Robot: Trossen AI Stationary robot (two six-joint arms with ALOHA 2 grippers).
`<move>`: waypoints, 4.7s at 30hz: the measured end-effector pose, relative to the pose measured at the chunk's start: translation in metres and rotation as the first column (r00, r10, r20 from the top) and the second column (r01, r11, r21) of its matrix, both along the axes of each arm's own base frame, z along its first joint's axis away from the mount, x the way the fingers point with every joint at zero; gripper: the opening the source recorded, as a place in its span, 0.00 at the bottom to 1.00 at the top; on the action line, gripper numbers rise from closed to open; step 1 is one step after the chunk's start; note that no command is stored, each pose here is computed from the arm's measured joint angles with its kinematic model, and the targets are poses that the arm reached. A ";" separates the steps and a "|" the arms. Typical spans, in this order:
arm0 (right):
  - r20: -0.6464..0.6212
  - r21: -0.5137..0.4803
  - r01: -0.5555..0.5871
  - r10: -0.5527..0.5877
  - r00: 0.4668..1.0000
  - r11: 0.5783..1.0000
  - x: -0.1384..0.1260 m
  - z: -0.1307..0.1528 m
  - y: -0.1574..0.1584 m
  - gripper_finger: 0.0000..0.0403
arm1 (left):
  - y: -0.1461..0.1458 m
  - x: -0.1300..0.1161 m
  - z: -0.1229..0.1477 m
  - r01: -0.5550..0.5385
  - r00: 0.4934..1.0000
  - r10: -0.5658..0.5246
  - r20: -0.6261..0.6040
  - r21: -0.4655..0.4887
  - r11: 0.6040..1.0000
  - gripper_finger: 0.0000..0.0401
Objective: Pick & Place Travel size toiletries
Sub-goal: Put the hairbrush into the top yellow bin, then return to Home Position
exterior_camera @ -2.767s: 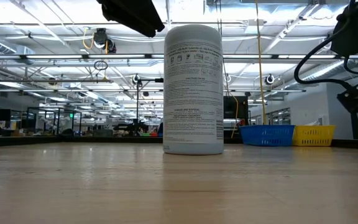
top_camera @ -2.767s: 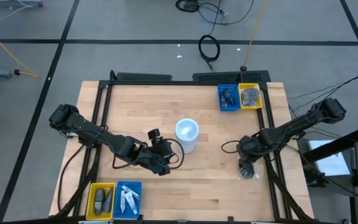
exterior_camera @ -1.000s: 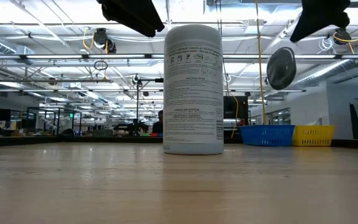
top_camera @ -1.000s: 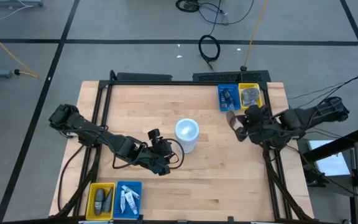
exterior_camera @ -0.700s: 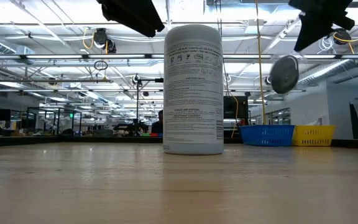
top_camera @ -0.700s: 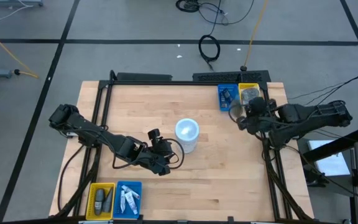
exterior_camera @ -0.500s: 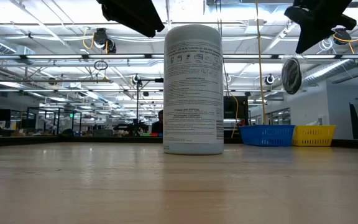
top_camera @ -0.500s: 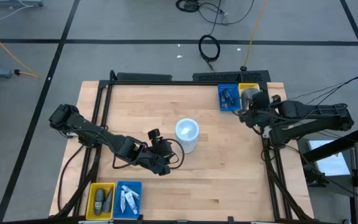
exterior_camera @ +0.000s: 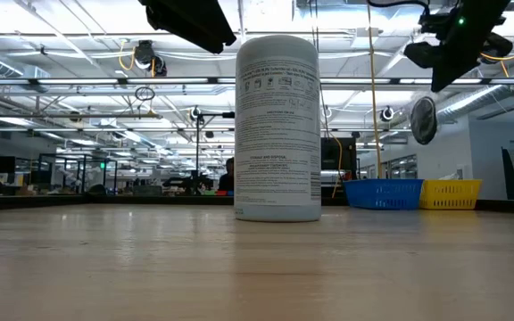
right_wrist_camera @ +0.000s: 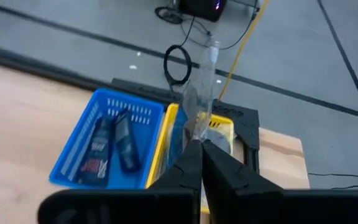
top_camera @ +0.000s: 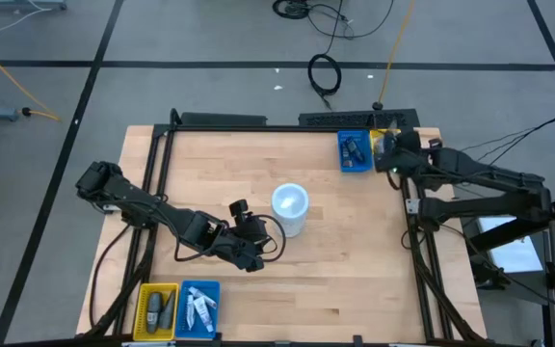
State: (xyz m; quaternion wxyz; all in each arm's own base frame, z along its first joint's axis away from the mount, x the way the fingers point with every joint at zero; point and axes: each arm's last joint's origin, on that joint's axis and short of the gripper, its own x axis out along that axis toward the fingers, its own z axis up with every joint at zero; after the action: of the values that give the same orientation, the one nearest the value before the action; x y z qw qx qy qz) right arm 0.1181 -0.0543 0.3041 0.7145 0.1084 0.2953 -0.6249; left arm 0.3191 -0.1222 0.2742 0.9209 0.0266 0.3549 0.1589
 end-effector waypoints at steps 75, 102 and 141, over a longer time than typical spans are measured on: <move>0.152 0.095 -0.016 0.001 0.988 0.995 -0.033 -0.074 -0.074 0.43 | 0.000 0.000 0.000 0.018 1.000 -0.018 -0.008 0.022 1.000 0.53; 0.645 -0.236 -0.729 0.665 0.378 0.643 0.002 -0.021 -0.001 0.38 | -0.012 -0.008 0.012 0.047 0.997 -0.055 0.052 0.135 0.990 0.53; 0.344 -0.402 -0.855 0.919 0.191 0.328 0.067 -0.116 0.098 0.12 | 0.067 -0.129 -0.046 -0.108 0.921 0.108 0.373 -0.021 0.994 0.53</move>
State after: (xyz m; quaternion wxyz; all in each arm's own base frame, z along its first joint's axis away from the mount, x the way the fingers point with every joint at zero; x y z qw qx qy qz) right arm 0.1850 0.0436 0.1881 0.9958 0.0381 0.0602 -0.0575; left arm 0.1902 -0.0550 0.2282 0.9615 -0.0236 0.1738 0.2116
